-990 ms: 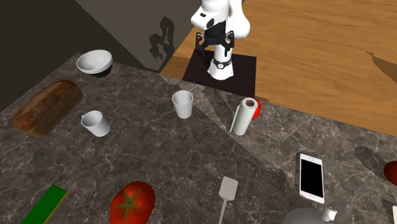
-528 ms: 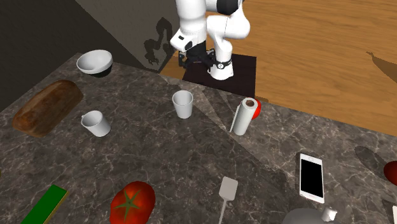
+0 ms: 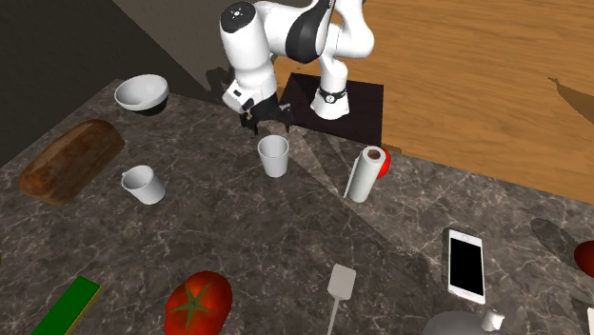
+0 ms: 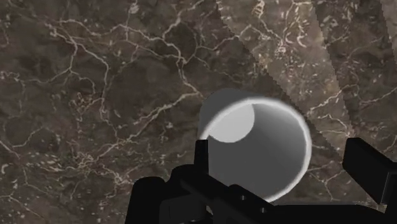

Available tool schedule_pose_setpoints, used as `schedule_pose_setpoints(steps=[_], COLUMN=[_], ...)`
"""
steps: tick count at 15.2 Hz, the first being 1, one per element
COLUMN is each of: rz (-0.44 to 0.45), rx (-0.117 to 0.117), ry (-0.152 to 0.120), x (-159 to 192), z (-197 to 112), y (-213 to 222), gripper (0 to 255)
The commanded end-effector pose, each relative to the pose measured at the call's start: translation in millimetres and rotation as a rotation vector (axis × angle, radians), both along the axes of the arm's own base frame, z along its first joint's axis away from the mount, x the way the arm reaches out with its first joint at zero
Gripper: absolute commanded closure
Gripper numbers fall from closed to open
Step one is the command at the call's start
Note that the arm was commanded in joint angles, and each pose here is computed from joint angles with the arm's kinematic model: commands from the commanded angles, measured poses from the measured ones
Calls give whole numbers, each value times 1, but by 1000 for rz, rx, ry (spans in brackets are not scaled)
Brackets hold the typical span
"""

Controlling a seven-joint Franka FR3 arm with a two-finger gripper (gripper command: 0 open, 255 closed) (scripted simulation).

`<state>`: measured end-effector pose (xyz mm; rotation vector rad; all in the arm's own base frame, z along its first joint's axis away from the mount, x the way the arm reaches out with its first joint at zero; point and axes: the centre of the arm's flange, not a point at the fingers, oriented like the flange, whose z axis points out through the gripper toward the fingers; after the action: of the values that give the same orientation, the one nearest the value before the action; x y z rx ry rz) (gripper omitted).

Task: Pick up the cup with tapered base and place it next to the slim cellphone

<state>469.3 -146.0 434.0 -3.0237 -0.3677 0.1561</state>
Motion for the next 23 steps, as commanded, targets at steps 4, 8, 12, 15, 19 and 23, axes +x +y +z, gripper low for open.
schedule_pose_setpoints(steps=[4, 8, 12, 15, 19, 23], rz=[9, 9, 9, 9, 9, 9], rx=[9, 9, 9, 9, 9, 9], ry=[9, 9, 9, 9, 9, 9], x=[35, 32, 30, 30, 30, 30], z=[-37, -58, -76, -76, -76, -76], y=[-38, -36, -35, -35, -35, -35], gripper=[0, 0, 0, 0, 0, 255])
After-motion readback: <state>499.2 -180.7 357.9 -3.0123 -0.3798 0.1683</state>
